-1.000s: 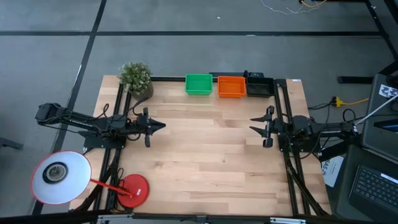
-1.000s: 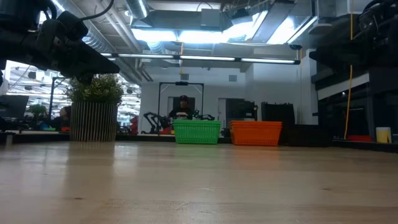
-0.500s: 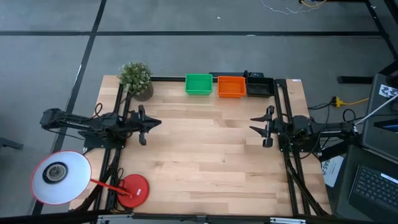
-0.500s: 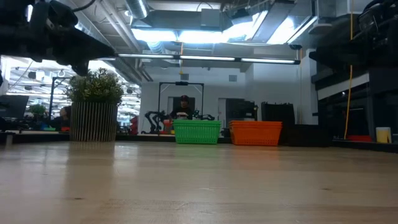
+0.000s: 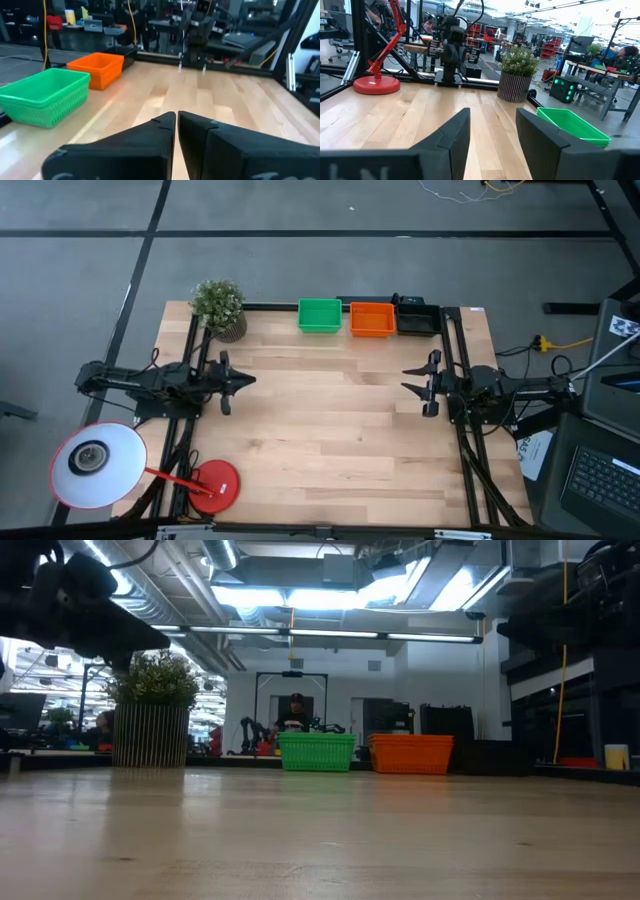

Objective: Stack baskets by color
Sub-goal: Return to Home Position

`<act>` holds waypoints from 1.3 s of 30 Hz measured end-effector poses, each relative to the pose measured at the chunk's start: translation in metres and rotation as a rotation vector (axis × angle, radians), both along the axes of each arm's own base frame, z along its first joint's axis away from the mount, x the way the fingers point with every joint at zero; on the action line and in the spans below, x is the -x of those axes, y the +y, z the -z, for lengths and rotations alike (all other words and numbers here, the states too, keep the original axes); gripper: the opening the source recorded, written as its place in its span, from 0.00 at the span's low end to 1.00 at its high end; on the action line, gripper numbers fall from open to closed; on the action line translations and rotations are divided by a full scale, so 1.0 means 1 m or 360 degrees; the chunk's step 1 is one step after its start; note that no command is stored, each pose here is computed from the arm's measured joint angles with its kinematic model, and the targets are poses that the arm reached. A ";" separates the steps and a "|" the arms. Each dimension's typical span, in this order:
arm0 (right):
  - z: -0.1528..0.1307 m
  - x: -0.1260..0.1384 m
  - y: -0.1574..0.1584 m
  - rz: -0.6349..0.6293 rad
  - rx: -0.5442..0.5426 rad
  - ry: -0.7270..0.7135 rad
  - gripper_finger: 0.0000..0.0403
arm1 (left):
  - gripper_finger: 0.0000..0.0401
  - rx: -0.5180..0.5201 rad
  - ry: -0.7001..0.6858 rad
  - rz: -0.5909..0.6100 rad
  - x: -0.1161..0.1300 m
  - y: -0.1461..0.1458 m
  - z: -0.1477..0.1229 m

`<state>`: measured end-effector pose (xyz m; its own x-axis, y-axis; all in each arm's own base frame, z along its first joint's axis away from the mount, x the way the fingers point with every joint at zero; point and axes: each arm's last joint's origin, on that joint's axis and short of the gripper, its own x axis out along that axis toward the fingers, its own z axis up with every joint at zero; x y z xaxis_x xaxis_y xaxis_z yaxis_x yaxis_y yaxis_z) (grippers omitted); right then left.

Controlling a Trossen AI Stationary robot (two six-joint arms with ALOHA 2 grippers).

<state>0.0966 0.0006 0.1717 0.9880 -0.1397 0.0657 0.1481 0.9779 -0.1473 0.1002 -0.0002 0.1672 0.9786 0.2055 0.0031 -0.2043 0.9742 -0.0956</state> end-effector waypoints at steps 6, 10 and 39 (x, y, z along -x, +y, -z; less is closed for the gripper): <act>0.000 0.000 0.000 0.0000 0.0000 0.0001 0.40 | 0.03 0.0005 -0.0055 -0.0001 0.002 0.000 -0.003; 0.000 0.000 0.000 0.0000 0.0001 0.0006 0.40 | 0.03 0.0005 -0.0053 -0.0002 0.002 0.000 -0.003; 0.000 0.000 0.000 0.0000 0.0001 0.0007 0.40 | 0.03 0.0005 -0.0054 -0.0003 0.002 0.000 -0.002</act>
